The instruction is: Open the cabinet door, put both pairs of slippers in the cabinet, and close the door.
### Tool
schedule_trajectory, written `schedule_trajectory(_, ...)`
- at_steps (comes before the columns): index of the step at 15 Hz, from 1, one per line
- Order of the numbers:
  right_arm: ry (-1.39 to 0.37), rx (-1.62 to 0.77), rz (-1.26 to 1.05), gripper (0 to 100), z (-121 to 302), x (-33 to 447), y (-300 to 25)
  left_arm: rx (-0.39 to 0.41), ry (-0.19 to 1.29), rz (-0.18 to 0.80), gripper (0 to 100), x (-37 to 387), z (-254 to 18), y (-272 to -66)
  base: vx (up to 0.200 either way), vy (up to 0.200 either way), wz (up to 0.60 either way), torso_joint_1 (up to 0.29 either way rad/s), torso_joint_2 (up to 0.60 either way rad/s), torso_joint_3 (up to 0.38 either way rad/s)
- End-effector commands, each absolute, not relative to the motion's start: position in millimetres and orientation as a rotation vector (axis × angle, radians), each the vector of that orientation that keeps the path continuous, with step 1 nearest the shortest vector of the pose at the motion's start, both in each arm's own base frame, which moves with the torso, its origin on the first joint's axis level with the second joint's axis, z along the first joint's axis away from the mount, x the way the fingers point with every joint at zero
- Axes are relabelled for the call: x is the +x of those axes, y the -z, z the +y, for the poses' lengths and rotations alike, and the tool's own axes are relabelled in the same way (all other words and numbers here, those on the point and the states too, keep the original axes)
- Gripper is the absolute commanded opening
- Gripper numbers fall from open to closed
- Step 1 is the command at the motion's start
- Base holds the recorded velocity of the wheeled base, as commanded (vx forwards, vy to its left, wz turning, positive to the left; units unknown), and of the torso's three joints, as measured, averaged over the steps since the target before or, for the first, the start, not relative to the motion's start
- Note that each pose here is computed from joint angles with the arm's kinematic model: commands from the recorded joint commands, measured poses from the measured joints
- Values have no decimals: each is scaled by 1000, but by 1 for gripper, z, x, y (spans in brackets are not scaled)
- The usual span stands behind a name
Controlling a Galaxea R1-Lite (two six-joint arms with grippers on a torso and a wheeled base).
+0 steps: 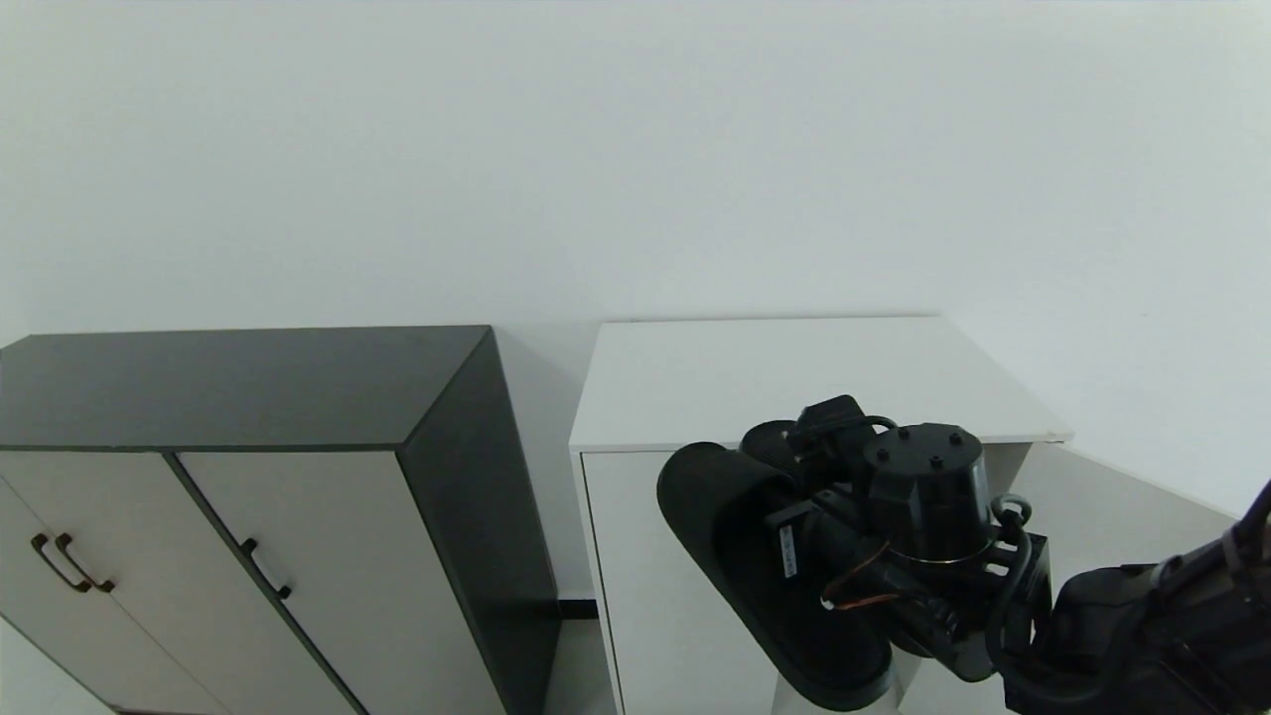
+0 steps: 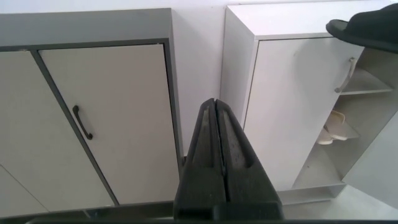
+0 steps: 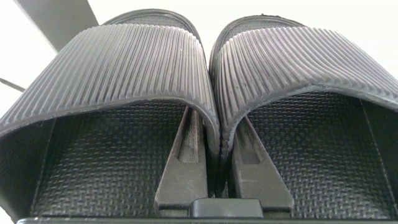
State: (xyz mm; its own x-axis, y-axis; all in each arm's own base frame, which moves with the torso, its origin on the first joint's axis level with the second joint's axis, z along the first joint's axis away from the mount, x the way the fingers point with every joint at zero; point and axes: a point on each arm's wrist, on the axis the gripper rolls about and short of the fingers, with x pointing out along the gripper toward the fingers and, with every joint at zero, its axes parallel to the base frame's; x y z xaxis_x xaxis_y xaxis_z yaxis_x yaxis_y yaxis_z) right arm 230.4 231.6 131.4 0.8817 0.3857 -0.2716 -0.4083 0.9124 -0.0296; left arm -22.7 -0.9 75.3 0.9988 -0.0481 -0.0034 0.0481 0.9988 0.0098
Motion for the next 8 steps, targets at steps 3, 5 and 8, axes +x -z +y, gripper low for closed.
schedule_trajectory(3, -483, -79, 258, 0, 230, 217, -138, 11, 49, 3, 0, -23, -1, -75, 0, 0, 0, 0, 0, 0)
schedule_trajectory(5, -485, -77, 256, 0, 230, 217, -139, 11, 49, 3, 0, -23, -1, -75, 0, 0, 0, 0, 0, 0)
schedule_trajectory(8, -506, -71, 239, 0, 232, 209, -145, 9, 49, 3, 0, -23, -1, -75, 0, -200, 0, -6, -4, 2)
